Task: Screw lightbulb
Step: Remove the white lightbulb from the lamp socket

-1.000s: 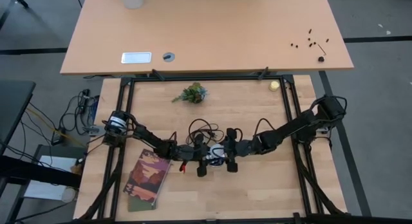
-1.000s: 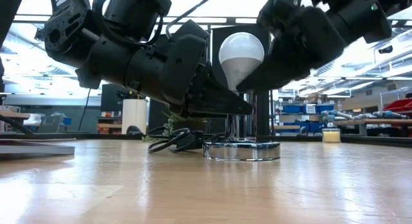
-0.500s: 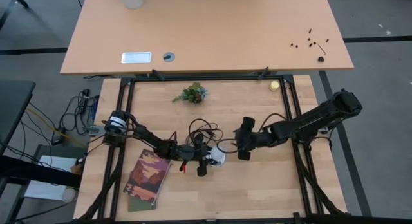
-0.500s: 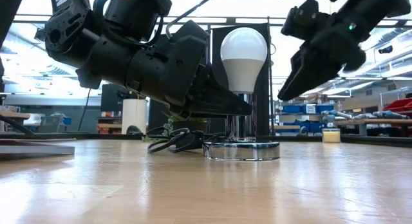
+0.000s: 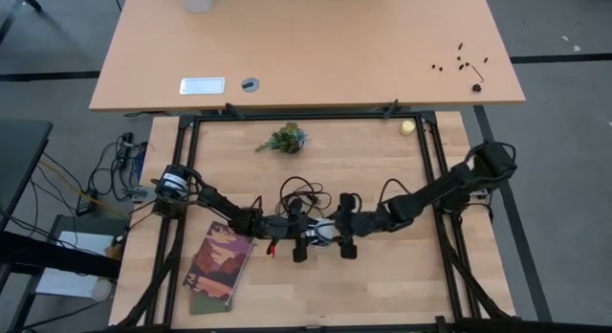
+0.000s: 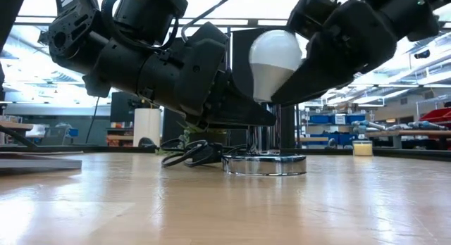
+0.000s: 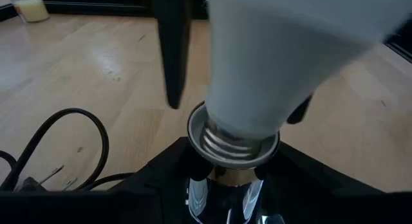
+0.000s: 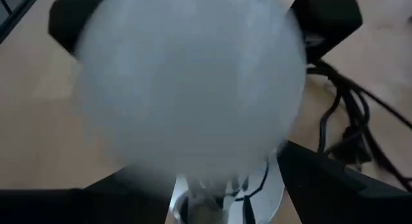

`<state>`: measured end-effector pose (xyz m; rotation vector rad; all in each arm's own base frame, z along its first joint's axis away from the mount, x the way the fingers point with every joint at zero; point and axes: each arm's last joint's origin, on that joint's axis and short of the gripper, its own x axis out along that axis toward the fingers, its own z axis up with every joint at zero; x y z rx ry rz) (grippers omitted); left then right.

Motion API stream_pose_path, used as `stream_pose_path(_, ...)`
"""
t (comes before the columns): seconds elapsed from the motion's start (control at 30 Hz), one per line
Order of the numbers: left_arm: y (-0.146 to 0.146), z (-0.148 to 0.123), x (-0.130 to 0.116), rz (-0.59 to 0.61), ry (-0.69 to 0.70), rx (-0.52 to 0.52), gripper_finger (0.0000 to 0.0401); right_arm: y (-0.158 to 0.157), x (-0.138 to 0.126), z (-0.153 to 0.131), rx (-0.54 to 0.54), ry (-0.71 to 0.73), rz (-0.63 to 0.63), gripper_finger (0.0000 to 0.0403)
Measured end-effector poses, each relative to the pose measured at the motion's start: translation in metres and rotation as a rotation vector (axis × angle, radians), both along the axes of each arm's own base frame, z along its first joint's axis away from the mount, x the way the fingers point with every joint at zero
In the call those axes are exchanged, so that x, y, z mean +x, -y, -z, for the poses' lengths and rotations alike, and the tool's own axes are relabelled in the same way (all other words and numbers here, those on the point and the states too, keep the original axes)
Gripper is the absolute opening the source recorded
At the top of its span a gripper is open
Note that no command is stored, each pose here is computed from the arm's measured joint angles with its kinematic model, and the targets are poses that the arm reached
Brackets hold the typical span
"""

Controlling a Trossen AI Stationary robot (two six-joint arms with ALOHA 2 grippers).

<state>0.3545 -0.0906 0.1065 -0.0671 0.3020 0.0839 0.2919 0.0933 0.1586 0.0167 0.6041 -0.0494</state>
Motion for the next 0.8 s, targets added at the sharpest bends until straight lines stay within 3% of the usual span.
stream_pose_path(0.5, -0.0002, -0.0006, 0.0000, -0.013, 0.008, 0.003, 0.0194, 0.0063, 0.0044, -0.0052, -0.030, 0.051, 0.017, 0.0270)
stream_pose_path(0.8, 0.0001, 0.0003, -0.0006, -0.032, 0.007, 0.009, 0.0236, 0.0063, 0.0056, -0.0072, -0.029, 0.075, 0.026, 0.0256)
